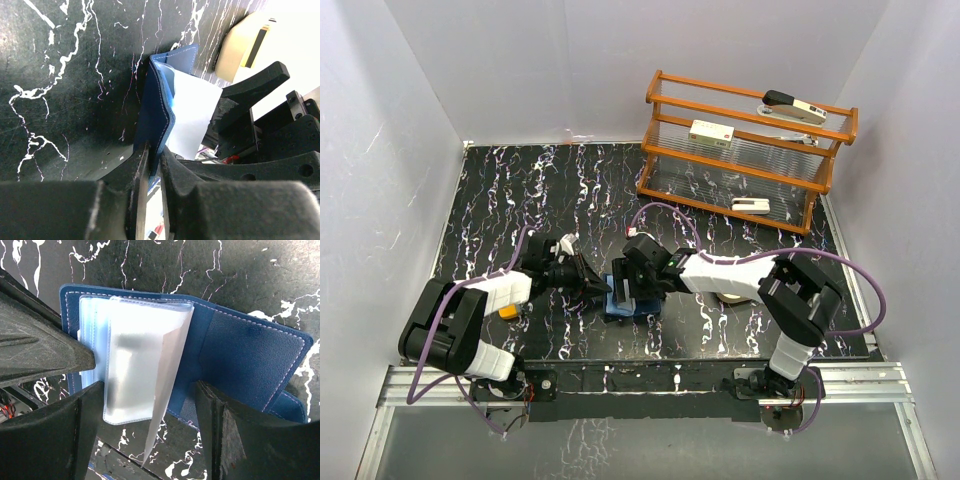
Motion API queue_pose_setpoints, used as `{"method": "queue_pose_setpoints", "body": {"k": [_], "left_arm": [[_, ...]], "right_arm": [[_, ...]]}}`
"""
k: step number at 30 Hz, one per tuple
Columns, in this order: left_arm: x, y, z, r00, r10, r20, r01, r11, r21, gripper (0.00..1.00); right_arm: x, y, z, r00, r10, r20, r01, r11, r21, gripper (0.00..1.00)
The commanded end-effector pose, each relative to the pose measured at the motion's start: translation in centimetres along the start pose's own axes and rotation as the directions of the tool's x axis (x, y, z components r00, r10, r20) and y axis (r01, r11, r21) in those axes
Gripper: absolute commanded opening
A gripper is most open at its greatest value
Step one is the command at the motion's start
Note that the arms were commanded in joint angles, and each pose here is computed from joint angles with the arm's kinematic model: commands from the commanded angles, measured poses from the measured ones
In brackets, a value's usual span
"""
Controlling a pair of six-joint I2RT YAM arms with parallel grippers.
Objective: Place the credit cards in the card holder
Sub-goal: Open the card holder at the center of the board.
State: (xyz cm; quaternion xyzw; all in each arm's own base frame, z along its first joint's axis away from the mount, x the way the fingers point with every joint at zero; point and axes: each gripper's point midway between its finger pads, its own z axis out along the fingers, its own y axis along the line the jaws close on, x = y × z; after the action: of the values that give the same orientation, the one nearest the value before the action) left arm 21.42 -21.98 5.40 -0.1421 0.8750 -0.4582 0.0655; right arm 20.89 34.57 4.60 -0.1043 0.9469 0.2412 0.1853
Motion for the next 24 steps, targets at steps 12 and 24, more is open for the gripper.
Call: {"method": "queue_pose_setpoints", "body": {"k": [12, 24], "left_arm": [[0.9, -2.6, -0.8, 1.0, 0.0, -0.022, 0.003, 0.992, 0.123, 0.0], [0.7, -1.7, -1.3, 0.999, 0.012, 0.036, -0.014, 0.998, 0.057, 0.0]], "right_arm": [[-1.5, -1.7, -1.2, 0.998, -0.021, 0.065, 0.013, 0.993, 0.117, 0.65], [-3.7, 4.4, -5.2, 0.99, -0.013, 0.14, 0.024, 0.996, -0.082, 0.63]]}}
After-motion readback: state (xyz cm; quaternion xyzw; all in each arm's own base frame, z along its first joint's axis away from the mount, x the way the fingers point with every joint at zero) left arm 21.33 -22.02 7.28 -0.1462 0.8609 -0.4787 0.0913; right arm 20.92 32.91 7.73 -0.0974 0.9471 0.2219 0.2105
